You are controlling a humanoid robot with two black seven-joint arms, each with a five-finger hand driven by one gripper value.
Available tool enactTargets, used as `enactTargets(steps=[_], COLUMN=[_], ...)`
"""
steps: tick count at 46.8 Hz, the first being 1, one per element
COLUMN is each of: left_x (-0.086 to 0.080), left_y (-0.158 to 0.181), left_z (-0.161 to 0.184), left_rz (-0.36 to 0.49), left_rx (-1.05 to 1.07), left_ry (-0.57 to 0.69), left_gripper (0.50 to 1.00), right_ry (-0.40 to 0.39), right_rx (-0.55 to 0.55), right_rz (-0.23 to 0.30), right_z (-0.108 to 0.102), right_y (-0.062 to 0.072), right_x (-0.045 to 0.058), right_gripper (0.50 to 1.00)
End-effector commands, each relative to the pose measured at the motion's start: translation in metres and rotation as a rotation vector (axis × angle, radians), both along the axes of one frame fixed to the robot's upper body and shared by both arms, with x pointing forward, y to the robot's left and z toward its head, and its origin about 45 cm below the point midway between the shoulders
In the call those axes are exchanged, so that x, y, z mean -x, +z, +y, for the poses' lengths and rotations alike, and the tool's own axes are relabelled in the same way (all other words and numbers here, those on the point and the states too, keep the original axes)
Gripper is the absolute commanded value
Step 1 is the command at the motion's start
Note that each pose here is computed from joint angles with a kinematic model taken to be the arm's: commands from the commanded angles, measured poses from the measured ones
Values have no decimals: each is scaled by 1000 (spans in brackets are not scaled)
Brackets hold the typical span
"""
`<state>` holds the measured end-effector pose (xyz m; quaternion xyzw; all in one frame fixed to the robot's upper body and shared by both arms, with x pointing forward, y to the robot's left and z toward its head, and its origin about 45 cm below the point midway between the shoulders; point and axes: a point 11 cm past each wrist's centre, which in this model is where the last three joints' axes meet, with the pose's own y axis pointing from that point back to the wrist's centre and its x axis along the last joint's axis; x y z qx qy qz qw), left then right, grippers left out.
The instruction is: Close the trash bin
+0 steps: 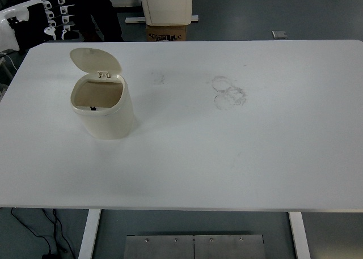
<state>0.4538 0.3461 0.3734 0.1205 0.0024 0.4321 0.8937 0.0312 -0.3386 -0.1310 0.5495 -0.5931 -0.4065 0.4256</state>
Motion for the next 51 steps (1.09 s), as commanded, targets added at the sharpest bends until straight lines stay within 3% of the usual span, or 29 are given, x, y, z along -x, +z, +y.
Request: enactTargets(steps=[1, 26, 38, 51], left_x=[2, 3, 6, 7], left_y=[3, 16, 8, 8], left_z=[-10, -17, -19, -24], left_rz=[-11, -71, -2, 13], left_rx=[-75, -415, -512, -545], left_ry=[-57, -169, -174, -184], left_gripper=[1000, 1000, 1000, 1000], right_ry=[0, 0, 0, 0], right_rx=[0, 0, 0, 0], right_rz=[1, -1, -1, -1], right_z=[0, 0, 0, 0], right_y=[0, 0, 0, 0], right_x=[0, 0, 0, 0], right_gripper=[991, 991, 991, 991])
